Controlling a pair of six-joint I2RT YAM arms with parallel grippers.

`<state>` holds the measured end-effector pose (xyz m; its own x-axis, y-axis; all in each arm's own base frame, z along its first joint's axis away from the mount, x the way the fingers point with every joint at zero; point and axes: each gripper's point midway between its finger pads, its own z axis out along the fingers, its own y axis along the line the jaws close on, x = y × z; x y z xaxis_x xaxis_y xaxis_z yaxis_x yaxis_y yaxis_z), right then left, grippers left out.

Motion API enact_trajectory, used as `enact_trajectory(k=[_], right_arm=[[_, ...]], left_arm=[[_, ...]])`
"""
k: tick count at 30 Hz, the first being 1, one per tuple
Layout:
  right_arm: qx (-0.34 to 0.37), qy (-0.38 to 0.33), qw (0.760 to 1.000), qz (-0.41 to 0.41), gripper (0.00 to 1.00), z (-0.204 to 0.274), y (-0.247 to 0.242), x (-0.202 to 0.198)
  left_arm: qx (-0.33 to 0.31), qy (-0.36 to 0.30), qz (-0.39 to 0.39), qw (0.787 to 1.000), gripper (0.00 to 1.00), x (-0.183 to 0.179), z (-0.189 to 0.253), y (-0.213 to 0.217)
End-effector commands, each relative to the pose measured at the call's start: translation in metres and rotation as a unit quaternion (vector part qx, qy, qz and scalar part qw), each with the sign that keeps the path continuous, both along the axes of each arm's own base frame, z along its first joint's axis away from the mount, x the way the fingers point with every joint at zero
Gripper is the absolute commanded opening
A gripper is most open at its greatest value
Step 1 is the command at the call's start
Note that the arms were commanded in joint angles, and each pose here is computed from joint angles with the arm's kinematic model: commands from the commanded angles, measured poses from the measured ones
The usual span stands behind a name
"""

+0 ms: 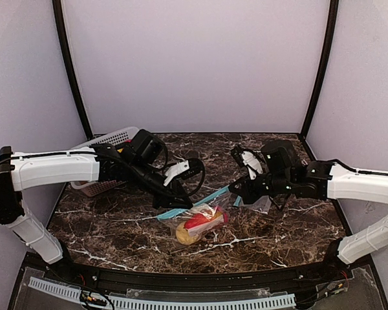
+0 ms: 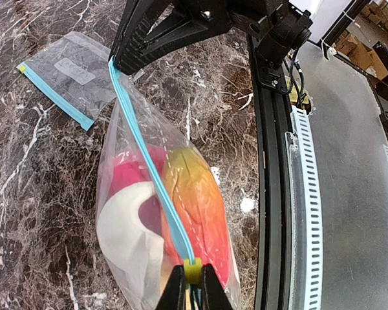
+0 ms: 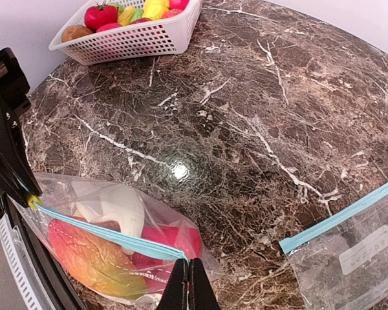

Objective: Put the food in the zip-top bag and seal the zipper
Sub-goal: Zip the zipper of the food storage bag.

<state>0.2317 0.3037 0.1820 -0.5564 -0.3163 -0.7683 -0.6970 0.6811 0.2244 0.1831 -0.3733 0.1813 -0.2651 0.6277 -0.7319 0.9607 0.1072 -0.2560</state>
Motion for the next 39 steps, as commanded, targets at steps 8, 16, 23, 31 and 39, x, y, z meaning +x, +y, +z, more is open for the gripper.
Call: enact_trajectory(k=[8,16,23,31,39], right_arm=[[-0.008,-0.022,0.997,-0.076,0.00,0.012,-0.029,0.028],[-0.013,-0.018,0.995,-0.093,0.00,0.010,-0.041,0.034],[-0.015,-0.015,0.994,-0.110,0.00,0.010,-0.055,0.039],[-0.017,-0.017,0.992,-0.127,0.00,0.013,-0.070,0.042],[-0.019,-0.018,0.990,-0.140,0.00,0.013,-0.081,0.044]], left_arm=[[0.033,0.031,-0.014,0.999,0.01,-0.016,-0.012,0.013],[0.038,0.029,-0.013,0.999,0.01,-0.016,-0.013,0.015],[0.041,0.027,-0.012,0.999,0.01,-0.016,-0.013,0.017],[0.044,0.024,-0.010,0.999,0.01,-0.015,-0.014,0.019],[0.047,0.022,-0.003,0.999,0.01,-0.011,-0.013,0.023]])
